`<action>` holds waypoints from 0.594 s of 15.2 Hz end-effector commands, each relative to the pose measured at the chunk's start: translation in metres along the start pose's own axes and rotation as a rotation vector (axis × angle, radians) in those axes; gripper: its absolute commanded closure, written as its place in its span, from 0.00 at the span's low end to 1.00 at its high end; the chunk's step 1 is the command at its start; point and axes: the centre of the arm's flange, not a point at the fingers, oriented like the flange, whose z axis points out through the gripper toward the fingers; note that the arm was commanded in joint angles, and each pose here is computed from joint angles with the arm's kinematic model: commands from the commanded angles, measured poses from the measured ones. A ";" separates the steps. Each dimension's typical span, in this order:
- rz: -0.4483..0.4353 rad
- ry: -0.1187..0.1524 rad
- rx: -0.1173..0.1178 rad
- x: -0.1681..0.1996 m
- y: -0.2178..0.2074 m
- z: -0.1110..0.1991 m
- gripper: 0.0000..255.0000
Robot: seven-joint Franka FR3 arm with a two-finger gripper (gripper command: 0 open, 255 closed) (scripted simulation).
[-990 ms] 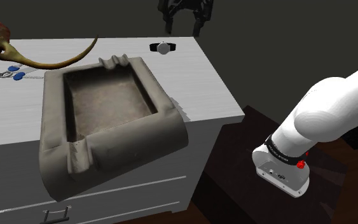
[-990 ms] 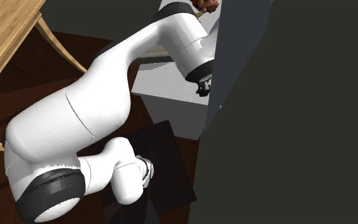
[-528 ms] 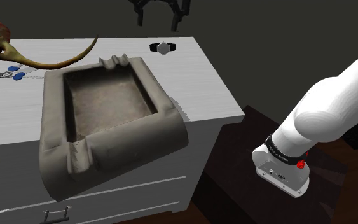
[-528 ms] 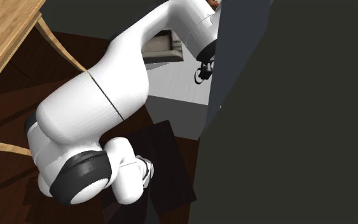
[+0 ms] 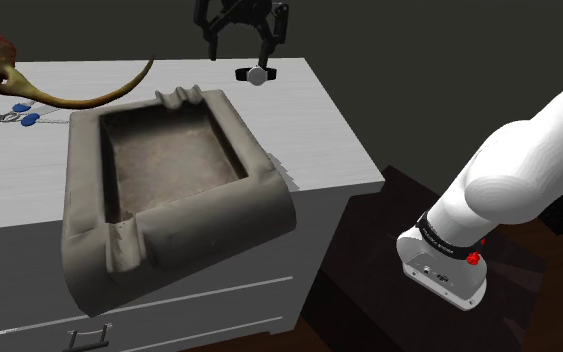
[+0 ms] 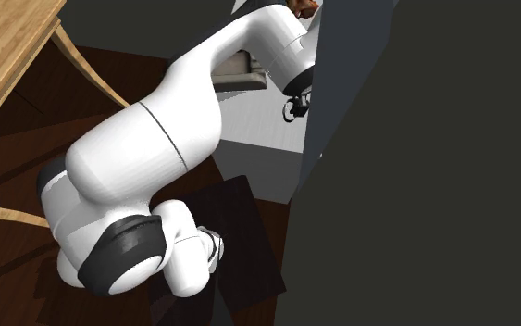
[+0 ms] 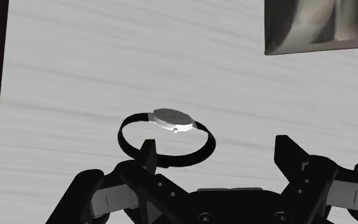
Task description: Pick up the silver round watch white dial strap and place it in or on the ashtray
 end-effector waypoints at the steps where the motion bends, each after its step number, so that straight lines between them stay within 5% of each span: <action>1: 0.003 -0.007 -0.003 0.003 0.002 0.005 0.00; 5: 0.003 -0.007 -0.003 0.003 0.002 0.005 0.00; 6: 0.003 -0.007 -0.003 0.003 0.002 0.004 1.00; 9: 0.003 -0.007 -0.003 0.003 0.001 0.004 1.00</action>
